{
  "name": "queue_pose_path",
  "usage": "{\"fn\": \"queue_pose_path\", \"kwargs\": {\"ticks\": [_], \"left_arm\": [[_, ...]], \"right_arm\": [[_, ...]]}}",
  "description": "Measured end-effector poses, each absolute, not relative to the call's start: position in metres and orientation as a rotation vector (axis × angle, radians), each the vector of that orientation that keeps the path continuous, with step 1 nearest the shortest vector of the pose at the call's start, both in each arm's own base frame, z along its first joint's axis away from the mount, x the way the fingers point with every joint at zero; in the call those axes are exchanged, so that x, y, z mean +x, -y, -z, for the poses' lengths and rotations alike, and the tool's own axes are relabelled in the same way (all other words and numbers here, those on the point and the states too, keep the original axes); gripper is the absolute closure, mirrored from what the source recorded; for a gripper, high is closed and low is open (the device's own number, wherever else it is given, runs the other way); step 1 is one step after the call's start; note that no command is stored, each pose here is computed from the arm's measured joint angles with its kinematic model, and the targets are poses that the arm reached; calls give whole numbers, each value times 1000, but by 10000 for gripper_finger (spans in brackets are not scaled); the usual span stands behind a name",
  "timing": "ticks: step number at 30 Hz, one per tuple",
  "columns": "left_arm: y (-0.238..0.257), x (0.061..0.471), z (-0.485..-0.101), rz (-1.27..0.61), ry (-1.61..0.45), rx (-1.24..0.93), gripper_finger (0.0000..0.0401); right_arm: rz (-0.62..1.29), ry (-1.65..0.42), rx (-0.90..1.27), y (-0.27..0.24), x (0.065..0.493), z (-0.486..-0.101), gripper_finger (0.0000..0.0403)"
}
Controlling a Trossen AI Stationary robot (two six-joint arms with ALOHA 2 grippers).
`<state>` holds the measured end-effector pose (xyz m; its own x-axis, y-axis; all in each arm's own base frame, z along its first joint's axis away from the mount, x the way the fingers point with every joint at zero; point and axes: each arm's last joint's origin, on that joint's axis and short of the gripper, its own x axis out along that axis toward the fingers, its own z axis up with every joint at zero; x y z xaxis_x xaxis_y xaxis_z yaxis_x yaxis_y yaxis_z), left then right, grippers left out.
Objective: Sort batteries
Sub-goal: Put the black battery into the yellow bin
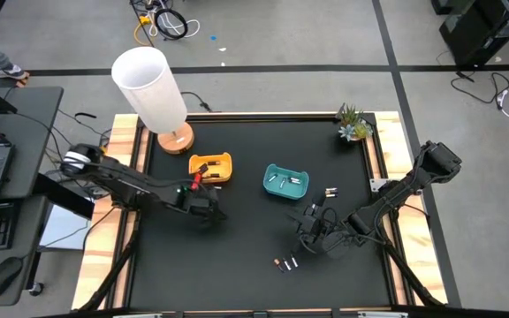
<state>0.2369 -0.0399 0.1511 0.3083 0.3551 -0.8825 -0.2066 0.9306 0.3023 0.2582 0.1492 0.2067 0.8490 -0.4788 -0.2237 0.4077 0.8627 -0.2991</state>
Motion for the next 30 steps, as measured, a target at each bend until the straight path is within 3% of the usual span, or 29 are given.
{"fn": "queue_pose_path", "kwargs": {"ticks": [11, 25, 30], "left_arm": [[39, 238, -145, -302, -1251, 333, 220], [40, 242, -144, -657, -1106, -497, 220], [39, 242, -146, -854, -950, -635, 220]], "right_arm": [[476, -302, -251, -147, 258, -205, 325], [475, -298, -277, -134, 269, -209, 325], [353, -371, -297, -127, 272, -201, 325]]}}
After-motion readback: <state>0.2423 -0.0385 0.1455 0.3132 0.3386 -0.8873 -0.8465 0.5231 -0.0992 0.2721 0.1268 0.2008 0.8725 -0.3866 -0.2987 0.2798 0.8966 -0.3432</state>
